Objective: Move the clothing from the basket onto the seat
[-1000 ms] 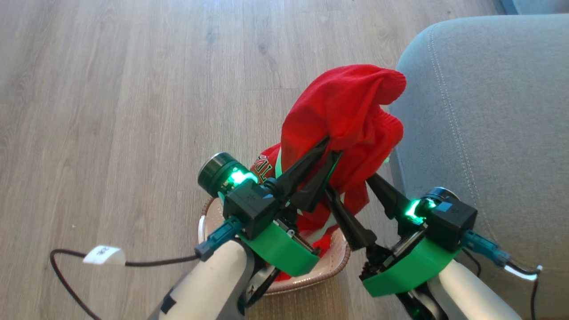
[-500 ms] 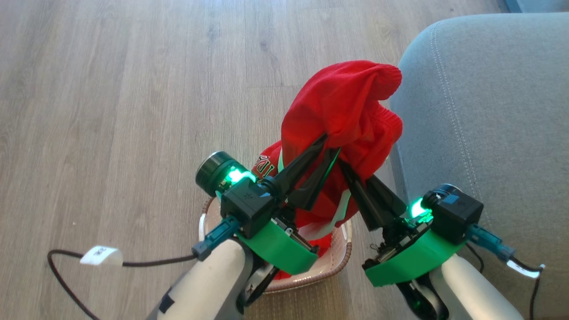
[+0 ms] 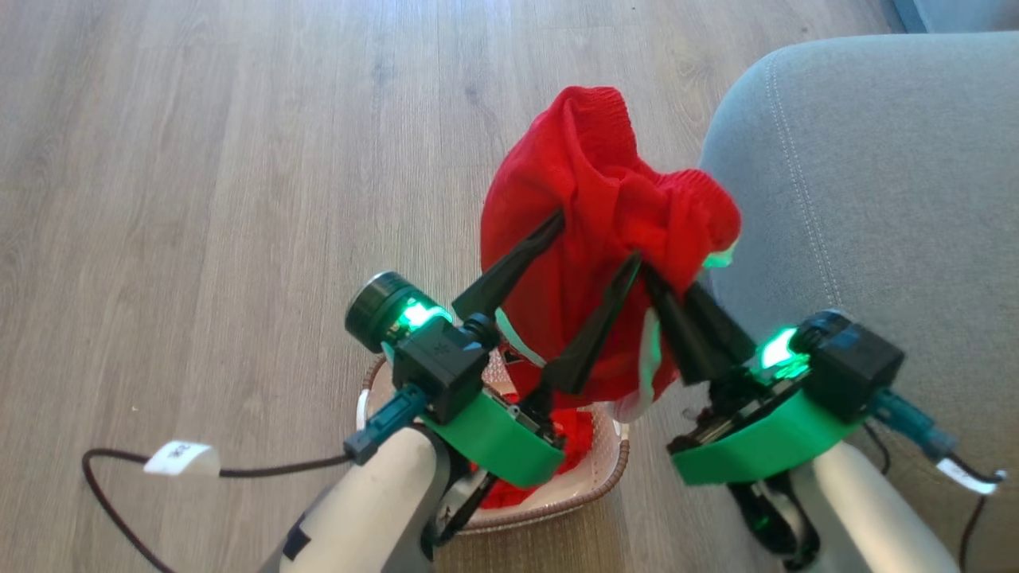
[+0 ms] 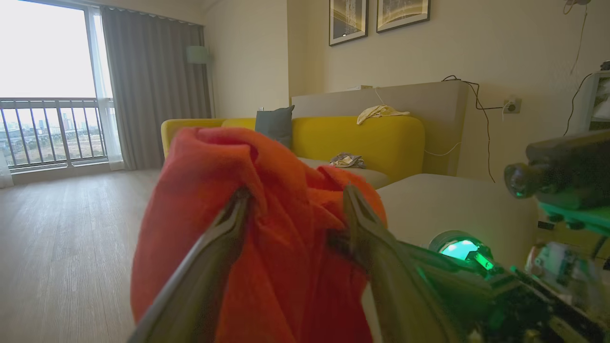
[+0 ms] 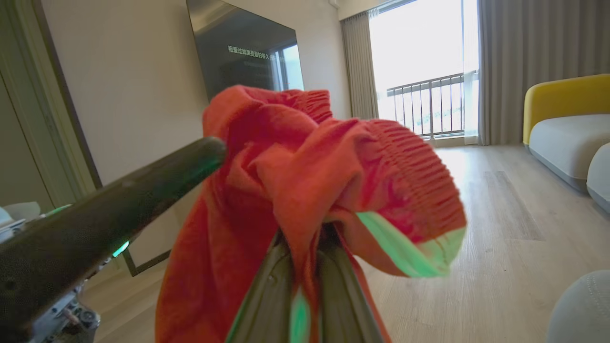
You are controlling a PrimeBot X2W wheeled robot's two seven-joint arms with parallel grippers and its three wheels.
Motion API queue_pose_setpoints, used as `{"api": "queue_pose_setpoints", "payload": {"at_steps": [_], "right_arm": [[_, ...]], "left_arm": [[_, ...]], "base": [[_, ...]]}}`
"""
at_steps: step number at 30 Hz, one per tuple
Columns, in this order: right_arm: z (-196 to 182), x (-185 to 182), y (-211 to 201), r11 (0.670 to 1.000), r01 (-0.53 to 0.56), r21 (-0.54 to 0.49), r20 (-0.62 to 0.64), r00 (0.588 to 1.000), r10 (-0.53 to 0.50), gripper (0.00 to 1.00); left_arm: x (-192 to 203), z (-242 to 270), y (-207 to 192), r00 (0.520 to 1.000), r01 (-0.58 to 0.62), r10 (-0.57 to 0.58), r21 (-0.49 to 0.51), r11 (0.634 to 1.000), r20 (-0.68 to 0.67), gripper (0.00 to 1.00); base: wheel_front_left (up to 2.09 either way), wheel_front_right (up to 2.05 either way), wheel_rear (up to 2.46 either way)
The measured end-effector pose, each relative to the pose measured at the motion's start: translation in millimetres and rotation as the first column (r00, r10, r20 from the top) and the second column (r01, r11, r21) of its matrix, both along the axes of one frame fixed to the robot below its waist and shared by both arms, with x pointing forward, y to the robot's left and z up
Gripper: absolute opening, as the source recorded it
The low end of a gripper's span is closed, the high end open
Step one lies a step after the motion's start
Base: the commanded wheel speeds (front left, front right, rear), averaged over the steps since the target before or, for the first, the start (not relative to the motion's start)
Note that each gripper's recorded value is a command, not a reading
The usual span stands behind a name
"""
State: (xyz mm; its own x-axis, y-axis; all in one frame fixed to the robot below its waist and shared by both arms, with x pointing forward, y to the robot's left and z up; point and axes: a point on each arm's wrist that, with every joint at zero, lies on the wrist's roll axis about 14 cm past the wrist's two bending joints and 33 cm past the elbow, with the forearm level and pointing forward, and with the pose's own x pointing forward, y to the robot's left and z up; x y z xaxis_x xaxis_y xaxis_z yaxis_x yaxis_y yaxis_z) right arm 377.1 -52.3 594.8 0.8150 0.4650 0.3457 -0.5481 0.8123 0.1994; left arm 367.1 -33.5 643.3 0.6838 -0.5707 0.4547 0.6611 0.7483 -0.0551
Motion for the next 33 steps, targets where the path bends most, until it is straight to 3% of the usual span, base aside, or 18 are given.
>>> {"api": "queue_pose_setpoints", "payload": {"at_steps": [11,19,33], "right_arm": [[26.6,10.4,-38.5,0.992,0.121,0.029,0.074,0.990,-0.123,0.00],[39.6,16.8,-75.9,0.968,0.239,0.079,0.096,0.965,-0.246,0.00],[-30.9,1.9,-130.0,0.905,0.419,0.071,-0.132,0.904,-0.407,0.00]], "left_arm": [[2.5,-15.7,10.7,0.997,-0.068,0.069,0.056,0.996,-0.018,1.00],[6.1,-39.3,20.4,0.991,-0.117,0.124,0.127,0.985,-0.047,1.00],[-4.9,-108.7,23.2,0.970,-0.082,0.133,0.240,0.967,-0.205,1.00]], "base": [[0.00,0.00,0.00],[0.00,0.00,0.00],[0.00,0.00,0.00]]}}
